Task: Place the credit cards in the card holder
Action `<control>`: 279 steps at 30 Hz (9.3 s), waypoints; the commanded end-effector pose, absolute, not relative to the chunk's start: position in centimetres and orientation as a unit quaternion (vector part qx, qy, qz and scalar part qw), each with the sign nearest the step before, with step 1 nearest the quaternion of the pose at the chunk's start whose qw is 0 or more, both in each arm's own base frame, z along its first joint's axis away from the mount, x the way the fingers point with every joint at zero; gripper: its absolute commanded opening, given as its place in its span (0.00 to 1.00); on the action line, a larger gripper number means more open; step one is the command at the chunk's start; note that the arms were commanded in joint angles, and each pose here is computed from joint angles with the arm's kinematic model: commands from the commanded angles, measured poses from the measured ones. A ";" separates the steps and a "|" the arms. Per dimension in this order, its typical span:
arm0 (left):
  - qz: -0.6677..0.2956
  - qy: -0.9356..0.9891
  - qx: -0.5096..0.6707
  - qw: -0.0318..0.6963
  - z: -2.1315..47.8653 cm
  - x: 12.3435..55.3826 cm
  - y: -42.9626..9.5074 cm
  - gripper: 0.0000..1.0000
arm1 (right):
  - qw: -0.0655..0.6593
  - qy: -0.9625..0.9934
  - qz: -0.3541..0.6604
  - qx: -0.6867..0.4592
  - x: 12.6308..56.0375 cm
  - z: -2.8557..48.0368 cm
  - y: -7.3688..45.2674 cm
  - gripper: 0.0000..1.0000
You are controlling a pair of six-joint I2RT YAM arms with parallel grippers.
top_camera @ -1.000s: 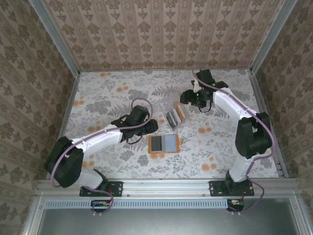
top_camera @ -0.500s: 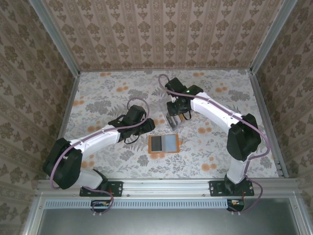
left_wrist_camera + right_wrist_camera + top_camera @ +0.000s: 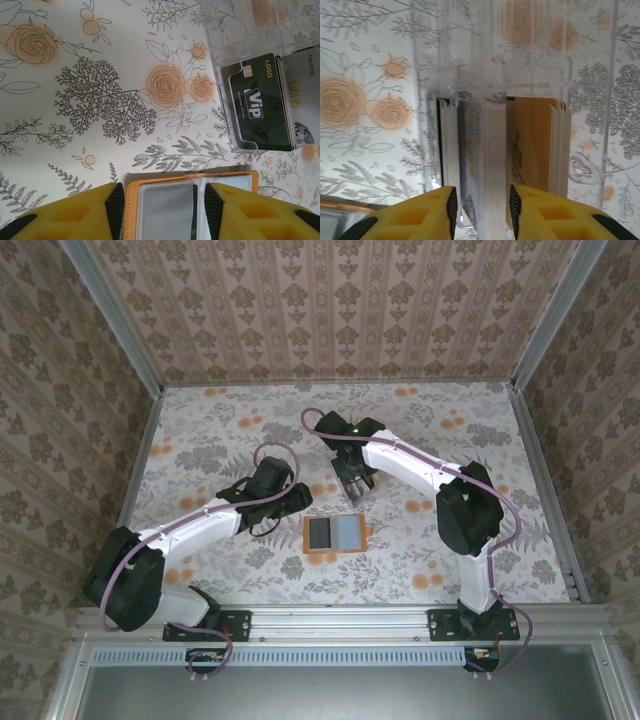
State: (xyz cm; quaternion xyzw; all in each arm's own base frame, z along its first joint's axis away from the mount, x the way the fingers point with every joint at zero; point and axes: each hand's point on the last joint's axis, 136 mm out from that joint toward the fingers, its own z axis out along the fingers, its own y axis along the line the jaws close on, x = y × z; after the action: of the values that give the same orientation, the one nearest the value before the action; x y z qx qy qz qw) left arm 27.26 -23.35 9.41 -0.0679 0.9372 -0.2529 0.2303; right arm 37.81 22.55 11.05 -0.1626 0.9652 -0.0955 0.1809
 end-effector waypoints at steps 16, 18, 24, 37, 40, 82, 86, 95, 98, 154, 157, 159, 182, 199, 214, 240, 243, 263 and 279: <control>-0.255 0.933 -0.089 0.237 9.6 27.1 -22.2 0.50 | 0.179 0.949 -0.193 -0.176 38.4 9.6 21.5 0.34; -0.256 0.933 -0.090 0.237 9.6 27.1 -22.1 0.50 | 0.181 0.948 -0.192 -0.179 38.5 9.6 21.7 0.33; -0.255 0.933 -0.091 0.237 9.6 27.1 -21.9 0.50 | 0.185 0.939 -0.228 -0.182 38.6 9.3 21.2 0.31; -0.255 0.932 -0.095 0.239 9.4 27.0 -21.6 0.50 | 0.204 0.913 -0.296 -0.192 38.9 9.7 20.4 0.35; -0.255 0.932 -0.096 0.238 9.4 27.0 -21.6 0.50 | 0.211 0.909 -0.304 -0.191 39.1 10.3 20.1 0.33; -0.268 0.932 -0.086 0.231 10.1 27.2 -22.4 0.50 | 0.209 0.952 -0.146 -0.168 36.6 15.5 21.3 0.04; -0.281 0.928 -0.079 0.233 10.9 27.5 -23.0 0.50 | 0.211 0.963 -0.077 -0.147 35.8 16.9 21.7 0.04; -0.338 0.910 -0.065 0.233 12.9 28.1 -24.8 0.50 | 0.206 0.971 0.107 -0.057 34.6 18.8 21.8 0.02; -0.373 0.897 -0.062 0.230 13.9 28.4 -25.8 0.50 | 0.199 0.960 0.197 -0.015 34.4 19.2 22.4 0.00; -0.527 0.831 -0.043 0.172 16.5 28.6 -30.5 0.00 | 0.109 0.888 0.442 0.069 32.9 15.8 25.3 0.20; -0.500 0.846 -0.057 0.176 15.2 28.1 -29.3 0.00 | 0.110 0.902 0.409 0.078 32.4 14.7 24.3 0.24; -0.474 0.860 -0.063 0.178 14.1 27.6 -28.3 0.00 | 0.114 0.918 0.372 0.080 31.9 13.7 23.3 0.25; -0.396 0.905 -0.033 0.150 7.9 23.6 -28.5 0.00 | 0.078 0.992 0.095 0.034 26.5 4.1 20.4 0.24; -0.386 0.911 -0.028 0.141 6.3 23.0 -28.5 0.00 | 0.052 0.996 0.062 0.025 25.0 1.2 18.9 0.20; -0.386 0.912 -0.032 0.137 4.7 22.1 -29.0 0.00 | 0.045 0.996 0.067 0.041 23.9 -0.6 18.6 0.17; -0.403 0.901 -0.042 0.151 4.3 22.0 -29.9 0.00 | 0.078 0.993 0.080 0.047 24.8 1.6 19.0 0.21; -0.396 0.905 -0.043 0.150 4.0 21.9 -29.7 0.00 | 0.102 0.990 0.090 0.046 25.6 3.3 19.3 0.22; -0.407 0.901 -0.036 0.143 4.1 22.1 -30.5 0.00 | 0.065 0.991 0.099 0.055 24.9 0.4 20.0 0.08; -0.417 0.897 -0.044 0.141 3.7 22.5 -29.5 0.02 | 0.057 0.993 0.084 0.065 24.1 -1.1 19.1 0.08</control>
State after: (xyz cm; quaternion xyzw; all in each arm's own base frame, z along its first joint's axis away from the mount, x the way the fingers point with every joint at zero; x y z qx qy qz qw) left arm 22.87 -30.29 4.62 -0.0355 0.8935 -0.4208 0.1527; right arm 25.91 20.86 1.70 0.0570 0.9863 0.1272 0.0881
